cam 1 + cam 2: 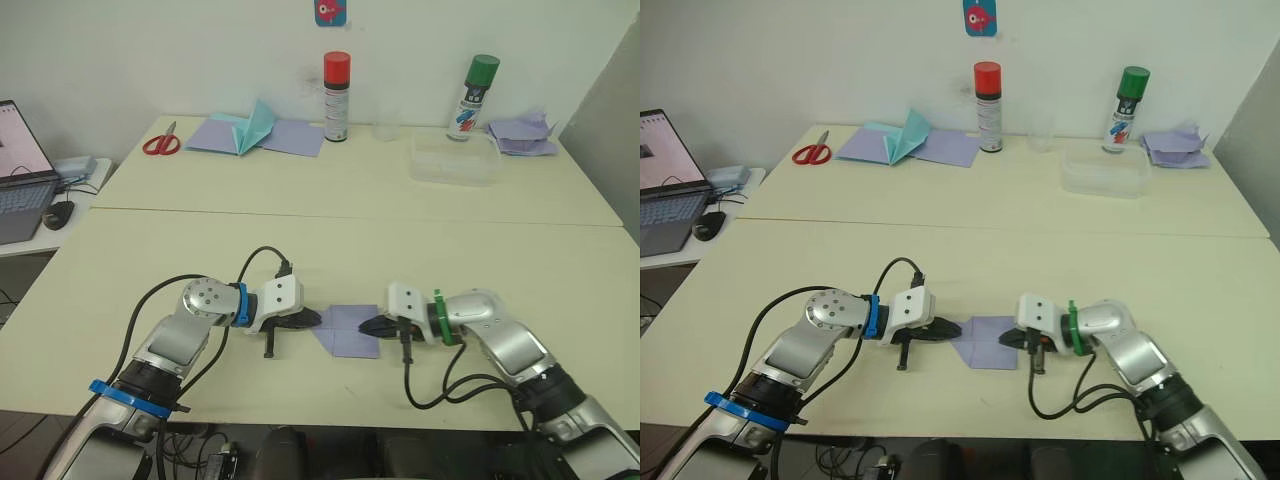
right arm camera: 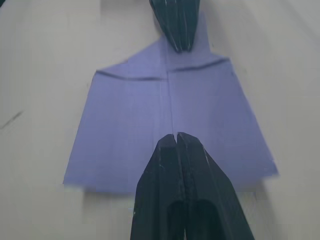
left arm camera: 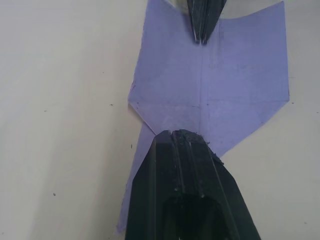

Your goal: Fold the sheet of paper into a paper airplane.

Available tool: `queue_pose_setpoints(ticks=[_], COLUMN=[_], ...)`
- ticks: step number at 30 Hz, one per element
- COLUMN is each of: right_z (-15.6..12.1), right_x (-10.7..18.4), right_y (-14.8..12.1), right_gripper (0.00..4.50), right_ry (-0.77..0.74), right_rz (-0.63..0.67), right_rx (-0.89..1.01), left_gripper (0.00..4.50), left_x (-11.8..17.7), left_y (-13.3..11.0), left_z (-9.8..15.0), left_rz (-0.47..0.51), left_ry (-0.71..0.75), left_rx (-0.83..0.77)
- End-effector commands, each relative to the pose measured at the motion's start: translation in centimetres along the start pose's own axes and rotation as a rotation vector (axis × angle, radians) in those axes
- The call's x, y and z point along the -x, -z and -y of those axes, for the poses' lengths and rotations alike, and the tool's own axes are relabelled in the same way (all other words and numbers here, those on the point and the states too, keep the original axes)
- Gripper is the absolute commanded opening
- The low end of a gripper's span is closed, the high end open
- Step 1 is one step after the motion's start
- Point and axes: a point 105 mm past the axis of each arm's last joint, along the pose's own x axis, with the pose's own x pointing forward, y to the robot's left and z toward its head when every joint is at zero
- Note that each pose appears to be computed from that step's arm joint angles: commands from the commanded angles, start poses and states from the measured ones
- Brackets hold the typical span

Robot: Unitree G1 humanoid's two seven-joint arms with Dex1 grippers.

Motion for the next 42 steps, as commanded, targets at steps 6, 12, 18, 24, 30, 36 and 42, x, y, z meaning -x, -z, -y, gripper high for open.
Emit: queue_pose_setpoints(ticks=[6, 12, 18, 24, 30, 36, 42], right_z=[-0.3, -0.9, 0.7, -0.2, -0.6, -0.3, -0.3], right_x=[2.1, 0.0, -2.7, -3.3, -3.3, -3.1, -2.8], right_y=[-1.5, -5.3, -1.9, -0.9, -0.4, -0.1, 0.2], right_gripper=[0.03, 0.03, 0.03, 0.03, 0.03, 0.03, 0.03], right_ry=[-0.002, -0.03, 0.06, 0.006, -0.002, 0.007, 0.014], right_rz=[0.171, 0.318, 0.145, 0.094, 0.075, 0.063, 0.051], right_rx=[-0.096, -0.049, -0.068, -0.052, -0.046, -0.05, -0.058], left_gripper=[0.0, 0.0, 0.0, 0.0, 0.0, 0.0, 0.0], left_x=[-0.4, -0.4, -0.4, -0.1, 0.1, -1.3, -1.1], left_y=[2.4, 2.3, 2.3, 1.8, -3.9, -2.9, -0.3], left_z=[0.7, 0.7, 0.7, 0.5, -0.9, 0.1, 1.3], left_rz=[-0.092, -0.091, -0.093, -0.066, 0.157, 0.094, -0.002], left_ry=[0.027, 0.033, 0.032, 0.022, 0.005, 0.039, 0.077], left_rx=[0.042, 0.036, 0.032, 0.024, 0.041, 0.036, 0.024])
